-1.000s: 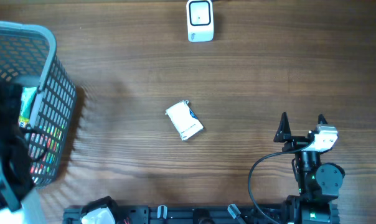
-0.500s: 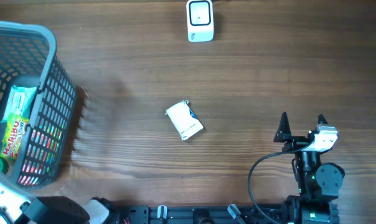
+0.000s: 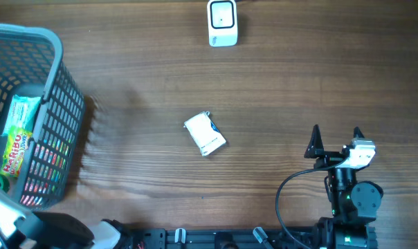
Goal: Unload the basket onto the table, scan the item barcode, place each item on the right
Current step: 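Reach the left gripper into the basket and grasp the green-lidded jar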
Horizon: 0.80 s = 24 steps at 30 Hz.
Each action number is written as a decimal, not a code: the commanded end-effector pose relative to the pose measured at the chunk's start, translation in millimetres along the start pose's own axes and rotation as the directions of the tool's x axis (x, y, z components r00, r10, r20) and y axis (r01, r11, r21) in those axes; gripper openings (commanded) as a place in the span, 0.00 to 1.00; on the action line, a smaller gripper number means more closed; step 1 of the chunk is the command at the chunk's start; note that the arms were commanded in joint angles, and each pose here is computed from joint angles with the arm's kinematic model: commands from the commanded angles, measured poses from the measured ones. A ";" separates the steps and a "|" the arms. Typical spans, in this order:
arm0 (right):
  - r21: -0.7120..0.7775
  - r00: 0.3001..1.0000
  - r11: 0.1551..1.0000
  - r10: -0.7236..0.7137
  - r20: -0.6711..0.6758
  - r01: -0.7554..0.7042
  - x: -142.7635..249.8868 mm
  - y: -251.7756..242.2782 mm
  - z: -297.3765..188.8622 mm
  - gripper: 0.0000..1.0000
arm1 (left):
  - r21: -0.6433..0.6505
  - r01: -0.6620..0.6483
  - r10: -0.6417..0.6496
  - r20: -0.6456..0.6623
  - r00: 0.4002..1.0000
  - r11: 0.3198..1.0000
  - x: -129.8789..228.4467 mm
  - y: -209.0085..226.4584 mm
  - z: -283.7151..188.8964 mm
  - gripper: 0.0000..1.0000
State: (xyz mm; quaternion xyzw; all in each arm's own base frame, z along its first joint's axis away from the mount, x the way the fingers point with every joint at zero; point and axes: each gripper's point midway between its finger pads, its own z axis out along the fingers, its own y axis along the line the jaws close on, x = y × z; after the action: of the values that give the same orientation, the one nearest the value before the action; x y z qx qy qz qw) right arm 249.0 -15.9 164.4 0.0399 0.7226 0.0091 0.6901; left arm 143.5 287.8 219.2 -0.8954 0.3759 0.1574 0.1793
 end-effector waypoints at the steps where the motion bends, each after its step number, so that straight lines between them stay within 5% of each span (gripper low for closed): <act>1: -0.011 1.000 1.000 -0.013 0.005 0.013 -0.9 2.2 -0.2 1.00 | -0.080 -0.001 0.002 0.014 1.000 0.997 4.8 -2.7 28.9 1.00; 18: -0.011 1.000 1.000 -0.013 0.005 0.013 -0.9 2.2 -0.2 1.00 | -0.281 0.117 -0.115 0.024 0.993 0.952 41.4 10.8 108.3 1.00; 24: -0.011 1.000 1.000 -0.012 0.005 0.012 -0.9 2.2 -0.2 1.00 | -0.245 0.133 -0.115 0.086 0.990 0.961 34.2 7.0 119.4 1.00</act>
State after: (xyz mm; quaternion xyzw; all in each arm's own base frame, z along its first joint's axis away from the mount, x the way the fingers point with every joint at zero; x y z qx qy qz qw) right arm 249.0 -15.8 164.4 0.0397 0.7226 0.0093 0.6901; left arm 151.7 308.8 100.2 -0.9256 0.3085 0.2038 0.0809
